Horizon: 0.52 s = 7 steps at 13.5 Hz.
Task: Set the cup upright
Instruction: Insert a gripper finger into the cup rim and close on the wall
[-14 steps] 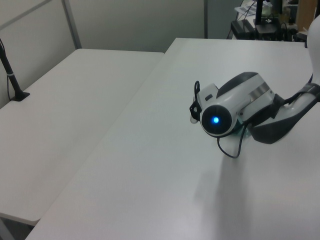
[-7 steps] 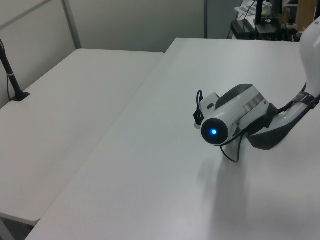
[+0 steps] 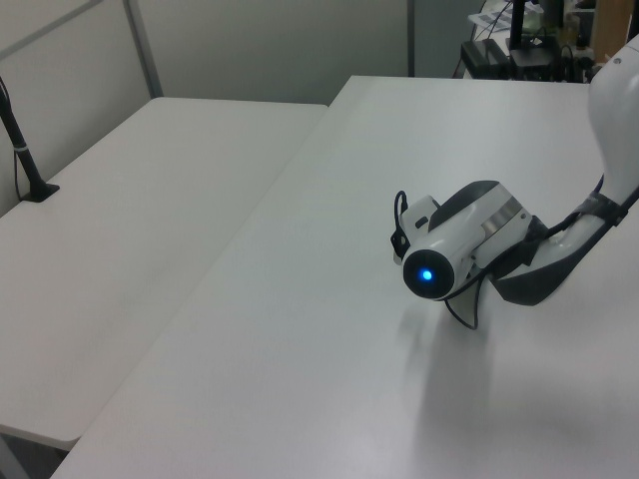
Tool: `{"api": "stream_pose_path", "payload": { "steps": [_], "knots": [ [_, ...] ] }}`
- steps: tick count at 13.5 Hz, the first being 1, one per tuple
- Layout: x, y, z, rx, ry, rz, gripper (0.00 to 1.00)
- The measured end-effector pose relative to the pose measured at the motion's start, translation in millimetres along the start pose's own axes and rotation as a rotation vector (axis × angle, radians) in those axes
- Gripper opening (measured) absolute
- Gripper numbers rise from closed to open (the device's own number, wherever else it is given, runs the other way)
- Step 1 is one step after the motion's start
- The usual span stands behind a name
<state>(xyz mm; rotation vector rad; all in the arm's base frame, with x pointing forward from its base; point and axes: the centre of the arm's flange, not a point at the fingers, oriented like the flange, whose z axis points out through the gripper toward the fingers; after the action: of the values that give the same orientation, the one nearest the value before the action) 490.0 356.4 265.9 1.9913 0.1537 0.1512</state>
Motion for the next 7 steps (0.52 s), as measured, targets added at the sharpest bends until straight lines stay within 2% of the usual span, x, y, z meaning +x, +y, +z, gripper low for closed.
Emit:
{"api": "stream_pose_path", "payload": {
  "steps": [1, 2, 3, 4, 6, 7],
  "knots": [
    [-0.2, -0.2, 0.3, -0.001, 0.0, 0.001, 0.62],
    [-0.7, -0.8, 1.3, -0.003, -0.001, 0.0, 0.44],
    [-1.3, -1.3, 2.3, -0.006, -0.001, -0.002, 0.36],
    [-0.5, 1.1, 3.3, -0.024, 0.009, -0.001, 0.21],
    [-0.2, 3.0, 4.2, -0.035, 0.016, 0.0, 0.11],
    [-0.6, 2.6, 5.0, -0.038, 0.017, -0.002, 0.11]
  ]
}}
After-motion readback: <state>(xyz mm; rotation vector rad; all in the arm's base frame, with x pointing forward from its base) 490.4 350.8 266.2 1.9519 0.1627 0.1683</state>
